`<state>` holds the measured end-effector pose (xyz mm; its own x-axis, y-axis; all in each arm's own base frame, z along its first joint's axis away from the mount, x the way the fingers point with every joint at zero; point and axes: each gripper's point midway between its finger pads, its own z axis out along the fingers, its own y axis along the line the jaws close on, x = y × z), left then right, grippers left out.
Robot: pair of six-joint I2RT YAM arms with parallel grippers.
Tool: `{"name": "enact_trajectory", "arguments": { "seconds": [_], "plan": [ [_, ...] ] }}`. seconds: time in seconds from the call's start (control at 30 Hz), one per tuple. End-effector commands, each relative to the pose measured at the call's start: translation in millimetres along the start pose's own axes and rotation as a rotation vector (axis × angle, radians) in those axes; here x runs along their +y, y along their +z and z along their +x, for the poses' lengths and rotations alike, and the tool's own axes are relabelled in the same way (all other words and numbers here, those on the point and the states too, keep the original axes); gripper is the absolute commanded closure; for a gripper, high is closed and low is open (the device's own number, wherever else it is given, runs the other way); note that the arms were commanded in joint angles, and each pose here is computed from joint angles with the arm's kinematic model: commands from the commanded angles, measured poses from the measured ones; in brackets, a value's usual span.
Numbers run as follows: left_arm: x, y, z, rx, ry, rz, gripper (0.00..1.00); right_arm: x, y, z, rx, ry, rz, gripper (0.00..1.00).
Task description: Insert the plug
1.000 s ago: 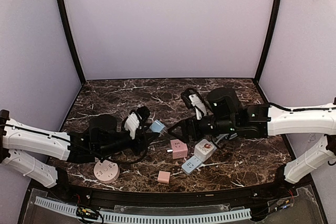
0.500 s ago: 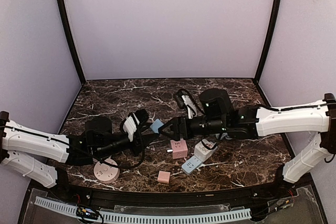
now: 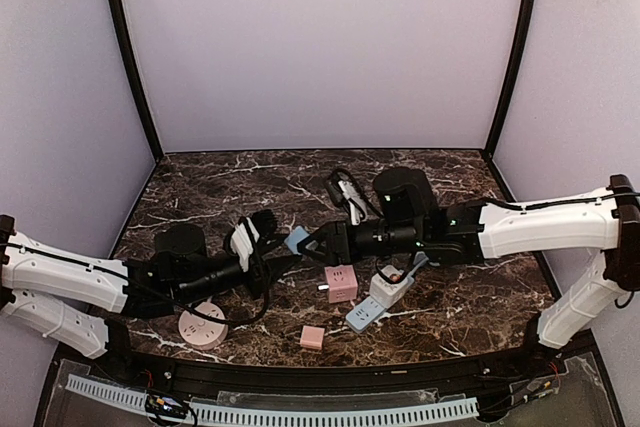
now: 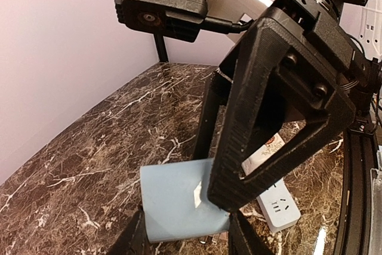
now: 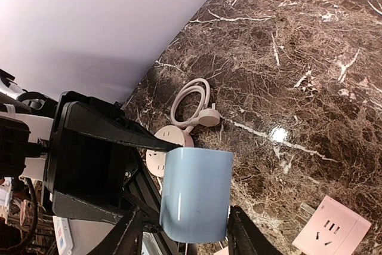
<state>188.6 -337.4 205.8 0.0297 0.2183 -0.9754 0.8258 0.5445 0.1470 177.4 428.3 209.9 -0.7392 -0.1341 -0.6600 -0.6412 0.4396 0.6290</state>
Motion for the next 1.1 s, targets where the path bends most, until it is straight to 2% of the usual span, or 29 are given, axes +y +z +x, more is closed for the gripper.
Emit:
{"name": "enact_trajectory", "arguments": {
  "seconds": [0.0, 0.17, 0.3, 0.4, 0.47, 0.5, 0.53, 0.57, 0.63, 0.83, 1.07],
  "plan": [
    [-4.1, -5.6, -10.0, -0.054, 0.007, 0.024, 0.67, 15.3, 5.0, -9.3, -0.019, -0.025, -0.056, 0.58],
    [-5.4, -6.6, -10.8, -0.061, 0.013, 0.032, 0.66, 18.9, 4.8, -7.0, -0.013, -0.034, -0.081, 0.74],
    [-7.4, -7.3, -9.5, -0.065, 0.014, 0.043, 0.64, 19.8, 4.9, -4.1, -0.009, -0.057, -0.097, 0.9],
    [-9.3, -8.3, -8.4, -0.065, 0.013, 0.054, 0.59, 21.1, 4.7, 0.1, -0.001, -0.081, -0.117, 1.0],
    [-11.2, -9.3, -7.5, -0.062, 0.013, 0.066, 0.42, 22.5, 2.2, 1.5, -0.004, -0.102, -0.127, 1.0],
    [-11.8, -10.2, -7.4, -0.061, 0.014, 0.07, 0.3, 21.7, 0.1, 2.4, -0.007, -0.115, -0.126, 1.0],
    [-12.4, -10.9, -5.8, -0.055, 0.013, 0.074, 0.23, 21.6, -2.5, 2.4, -0.014, -0.128, -0.125, 1.0],
    [-12.7, -12.4, -7.6, -0.061, 0.012, 0.078, 0.11, 20.3, -5.4, 2.3, -0.023, -0.145, -0.119, 1.0],
    [-12.8, -14.8, -7.9, -0.06, 0.011, 0.081, 0.02, 18.1, -11.7, 2.7, -0.038, -0.178, -0.105, 1.0],
    [-19.0, -25.2, -13.2, -0.038, -0.027, 0.134, 0.01, 8.0, -34.3, 13.9, -0.057, -0.298, -0.068, 1.0],
    [-40.4, -37.6, -24.0, 0.001, -0.08, 0.28, 0.02, 17.6, -66.2, 39.2, -0.05, -0.464, -0.161, 1.0]
  ]
}}
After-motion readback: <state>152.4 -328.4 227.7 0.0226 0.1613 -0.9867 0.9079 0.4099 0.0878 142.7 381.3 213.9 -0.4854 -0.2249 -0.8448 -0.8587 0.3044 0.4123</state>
